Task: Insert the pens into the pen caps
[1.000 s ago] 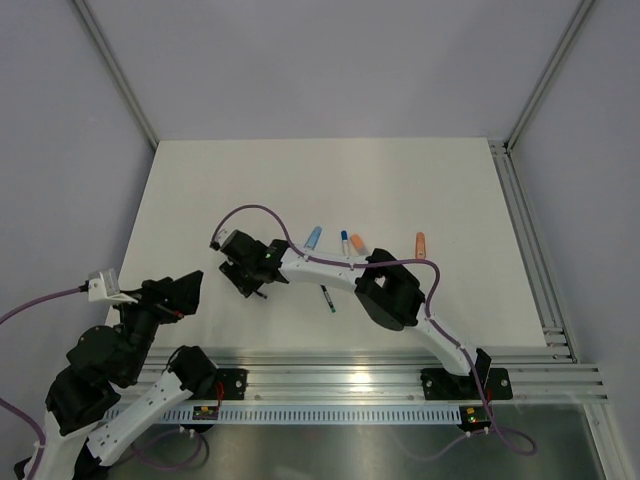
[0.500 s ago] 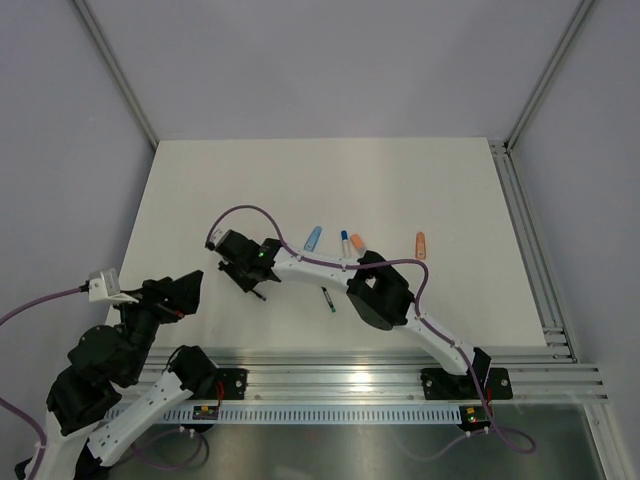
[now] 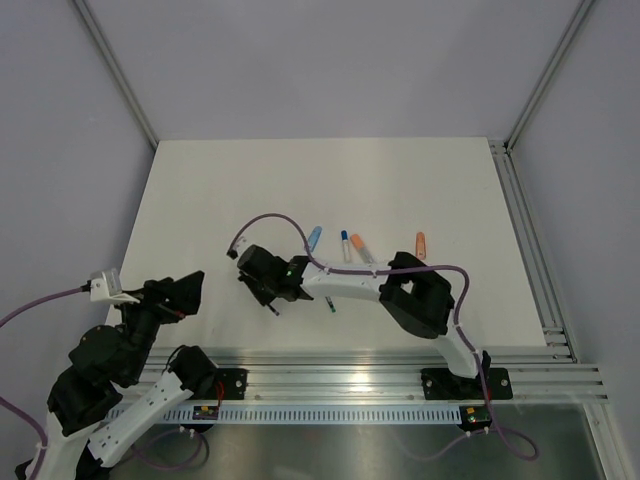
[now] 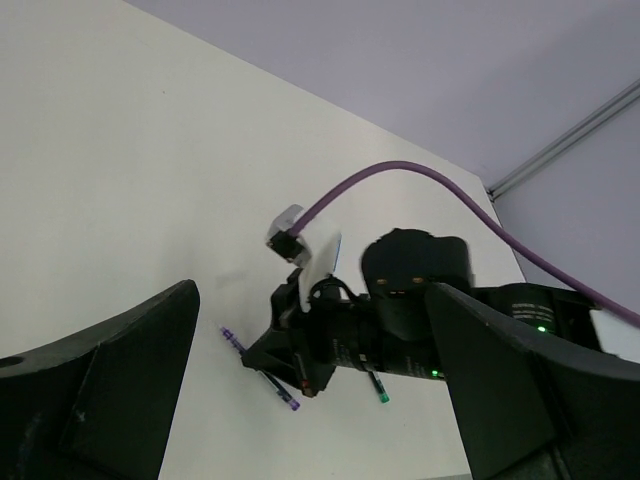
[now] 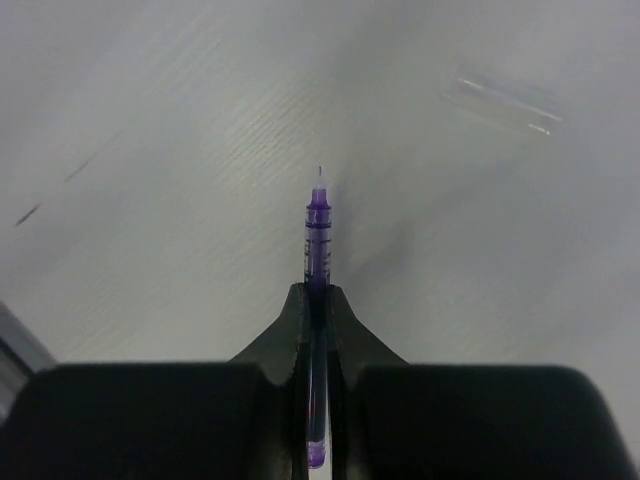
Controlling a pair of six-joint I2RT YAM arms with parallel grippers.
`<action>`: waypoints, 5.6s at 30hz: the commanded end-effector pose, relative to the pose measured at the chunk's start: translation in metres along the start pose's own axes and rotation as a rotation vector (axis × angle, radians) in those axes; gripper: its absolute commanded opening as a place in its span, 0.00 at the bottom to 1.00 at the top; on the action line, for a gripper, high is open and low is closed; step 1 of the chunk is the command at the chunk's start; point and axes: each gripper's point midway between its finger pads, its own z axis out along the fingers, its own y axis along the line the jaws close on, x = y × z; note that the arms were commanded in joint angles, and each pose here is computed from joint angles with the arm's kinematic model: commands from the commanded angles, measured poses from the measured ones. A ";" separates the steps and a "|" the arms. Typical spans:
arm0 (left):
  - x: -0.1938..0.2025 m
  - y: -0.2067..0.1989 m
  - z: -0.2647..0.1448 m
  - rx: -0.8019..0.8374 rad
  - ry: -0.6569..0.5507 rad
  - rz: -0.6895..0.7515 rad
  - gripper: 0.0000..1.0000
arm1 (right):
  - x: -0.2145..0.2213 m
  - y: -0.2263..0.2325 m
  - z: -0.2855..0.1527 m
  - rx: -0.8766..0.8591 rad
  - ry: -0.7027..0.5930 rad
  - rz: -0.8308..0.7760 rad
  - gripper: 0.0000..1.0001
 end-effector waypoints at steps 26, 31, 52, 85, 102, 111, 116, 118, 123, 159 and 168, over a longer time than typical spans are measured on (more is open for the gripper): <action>0.113 -0.123 0.017 0.529 0.451 -0.126 0.84 | -0.120 -0.006 -0.267 -0.307 -0.854 0.536 0.00; 0.117 -0.125 0.026 0.526 0.436 -0.129 0.80 | -0.121 0.008 -0.269 -0.391 -0.853 0.544 0.00; 0.123 -0.115 0.042 0.471 0.384 -0.109 0.28 | -0.112 0.019 -0.253 -0.444 -0.832 0.552 0.00; 0.030 -0.046 0.001 0.247 0.140 0.089 0.00 | -0.087 -0.033 -0.154 -0.087 -0.400 0.622 0.07; 0.021 -0.053 -0.014 0.354 0.075 0.066 0.00 | -0.055 -0.060 -0.016 0.163 -0.144 0.782 0.51; 0.018 -0.054 -0.020 0.382 0.057 0.057 0.00 | -0.057 -0.073 0.011 0.221 -0.131 0.815 0.52; 0.017 -0.055 -0.021 0.393 0.054 0.054 0.00 | -0.051 -0.076 0.028 0.237 -0.120 0.821 0.53; 0.018 -0.055 -0.022 0.395 0.057 0.054 0.00 | -0.053 -0.077 0.030 0.244 -0.123 0.819 0.53; 0.018 -0.057 -0.023 0.406 0.055 0.054 0.00 | -0.056 -0.084 0.035 0.278 -0.128 0.801 0.53; 0.014 -0.057 -0.027 0.421 0.031 0.047 0.00 | -0.008 -0.082 0.046 0.407 0.064 0.509 0.24; 0.018 -0.060 -0.023 0.418 0.050 0.054 0.00 | 0.039 -0.091 0.014 0.406 0.150 0.408 0.25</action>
